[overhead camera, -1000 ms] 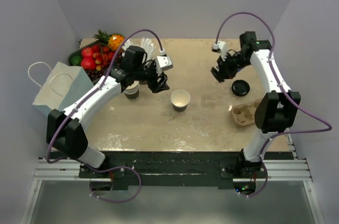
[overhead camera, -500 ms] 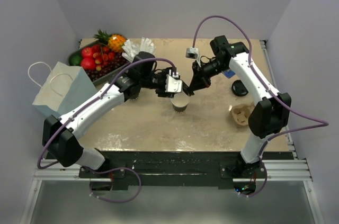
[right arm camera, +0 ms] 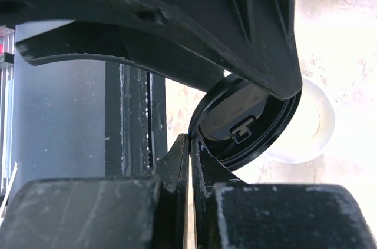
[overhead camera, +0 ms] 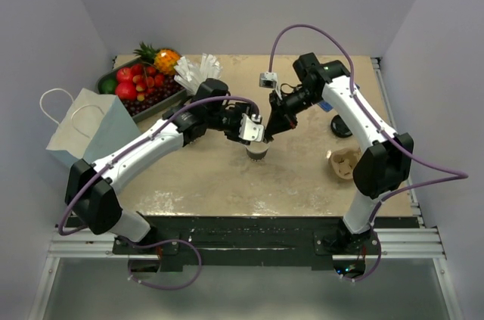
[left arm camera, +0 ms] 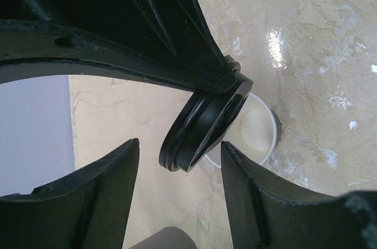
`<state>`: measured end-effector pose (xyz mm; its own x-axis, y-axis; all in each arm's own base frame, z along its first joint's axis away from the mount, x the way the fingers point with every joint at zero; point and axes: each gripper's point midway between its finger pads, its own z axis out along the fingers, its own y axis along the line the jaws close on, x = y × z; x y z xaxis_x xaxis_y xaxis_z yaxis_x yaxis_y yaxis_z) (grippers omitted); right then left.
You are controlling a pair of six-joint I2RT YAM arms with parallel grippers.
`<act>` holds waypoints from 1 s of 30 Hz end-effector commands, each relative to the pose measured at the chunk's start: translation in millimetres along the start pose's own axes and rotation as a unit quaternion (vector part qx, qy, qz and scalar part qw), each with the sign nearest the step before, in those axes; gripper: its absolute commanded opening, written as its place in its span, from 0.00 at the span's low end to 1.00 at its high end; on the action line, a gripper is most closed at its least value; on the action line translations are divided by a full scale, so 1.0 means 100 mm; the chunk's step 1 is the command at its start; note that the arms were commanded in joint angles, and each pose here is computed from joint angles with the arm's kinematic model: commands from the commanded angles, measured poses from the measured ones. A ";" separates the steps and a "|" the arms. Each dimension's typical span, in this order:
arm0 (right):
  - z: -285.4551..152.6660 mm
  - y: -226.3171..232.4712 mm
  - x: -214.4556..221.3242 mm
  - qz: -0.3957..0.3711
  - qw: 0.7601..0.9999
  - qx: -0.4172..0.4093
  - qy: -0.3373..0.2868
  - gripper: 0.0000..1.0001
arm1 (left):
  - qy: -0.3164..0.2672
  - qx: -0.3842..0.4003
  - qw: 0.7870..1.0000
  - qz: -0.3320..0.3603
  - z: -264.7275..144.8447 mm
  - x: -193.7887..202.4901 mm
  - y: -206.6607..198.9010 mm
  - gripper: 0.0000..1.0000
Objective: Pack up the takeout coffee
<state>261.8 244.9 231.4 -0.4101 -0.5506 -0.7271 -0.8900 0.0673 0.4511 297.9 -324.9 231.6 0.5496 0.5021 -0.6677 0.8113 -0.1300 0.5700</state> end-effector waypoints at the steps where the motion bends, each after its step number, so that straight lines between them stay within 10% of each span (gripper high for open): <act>1: -0.08 0.13 -0.12 -0.034 0.999 0.002 -0.006 0.00 | -0.019 -0.008 0.998 0.052 0.03 -0.13 0.13 0.60; 18: 0.00 0.01 -0.12 -0.030 1.000 0.009 0.005 0.03 | -0.018 0.010 0.999 0.041 0.06 -0.11 0.05 0.26; 30: -0.46 -0.28 -0.58 -0.035 0.990 0.107 -0.078 0.41 | -0.009 0.014 0.996 -0.086 0.06 -0.07 -0.09 0.22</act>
<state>283.4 247.7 244.2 -0.3690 -0.5450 -0.7529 -0.9223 0.1141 0.3693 291.6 -323.8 213.0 0.4858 0.5342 -0.6918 0.8575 -0.1377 0.4957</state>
